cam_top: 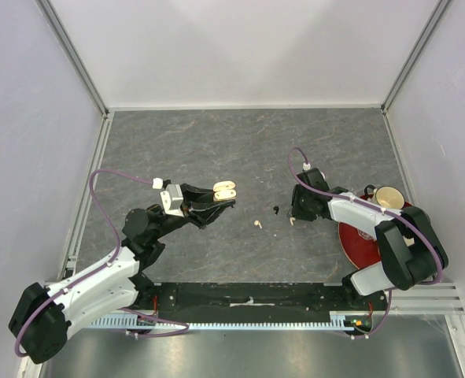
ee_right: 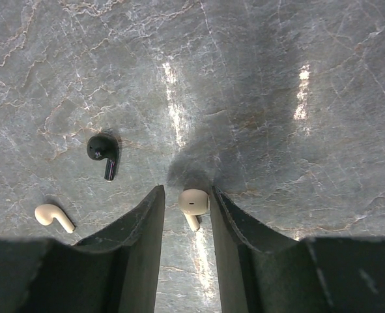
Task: Insert the wireless bluetooth earbuds into the charging case
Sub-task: Pick up the earbud from the center of the board.
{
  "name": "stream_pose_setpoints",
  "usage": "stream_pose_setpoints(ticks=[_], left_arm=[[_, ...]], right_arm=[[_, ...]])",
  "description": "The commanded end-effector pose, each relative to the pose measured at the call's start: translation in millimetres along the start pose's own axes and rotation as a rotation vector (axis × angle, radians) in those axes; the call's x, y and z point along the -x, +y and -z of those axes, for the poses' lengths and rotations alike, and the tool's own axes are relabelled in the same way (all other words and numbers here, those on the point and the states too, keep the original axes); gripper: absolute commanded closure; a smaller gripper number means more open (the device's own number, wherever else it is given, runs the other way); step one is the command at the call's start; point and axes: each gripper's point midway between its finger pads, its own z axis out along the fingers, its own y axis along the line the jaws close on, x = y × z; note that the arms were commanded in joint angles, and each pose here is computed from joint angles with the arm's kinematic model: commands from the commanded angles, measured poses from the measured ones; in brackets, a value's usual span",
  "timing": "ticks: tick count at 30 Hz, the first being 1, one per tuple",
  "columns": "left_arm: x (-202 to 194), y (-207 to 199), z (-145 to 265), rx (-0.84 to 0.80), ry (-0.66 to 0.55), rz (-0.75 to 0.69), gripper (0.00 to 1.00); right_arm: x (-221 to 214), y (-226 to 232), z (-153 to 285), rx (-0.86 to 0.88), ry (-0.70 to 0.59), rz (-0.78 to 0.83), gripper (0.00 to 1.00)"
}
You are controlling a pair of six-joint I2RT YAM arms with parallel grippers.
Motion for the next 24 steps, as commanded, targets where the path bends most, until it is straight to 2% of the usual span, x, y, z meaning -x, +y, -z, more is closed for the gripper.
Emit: stream_pose_setpoints(ticks=[1,13,19,24], left_arm=[[12.4,0.1,-3.8,-0.007,-0.044,-0.051,0.98],[13.0,0.6,-5.6,-0.008,-0.048,-0.045,0.98],[10.7,0.6,-6.2,-0.012,-0.043,-0.043,0.98],[10.2,1.0,-6.0,-0.009,-0.042,-0.041,0.98]], right_arm=[[-1.4,-7.6,2.6,-0.036,-0.011,0.0,0.59],[-3.0,-6.0,2.0,-0.039,-0.007,0.002,0.66],[-4.9,-2.7,2.9,-0.027,0.001,-0.003,0.6],[-8.8,-3.0,2.3,-0.029,0.007,0.004,0.62]])
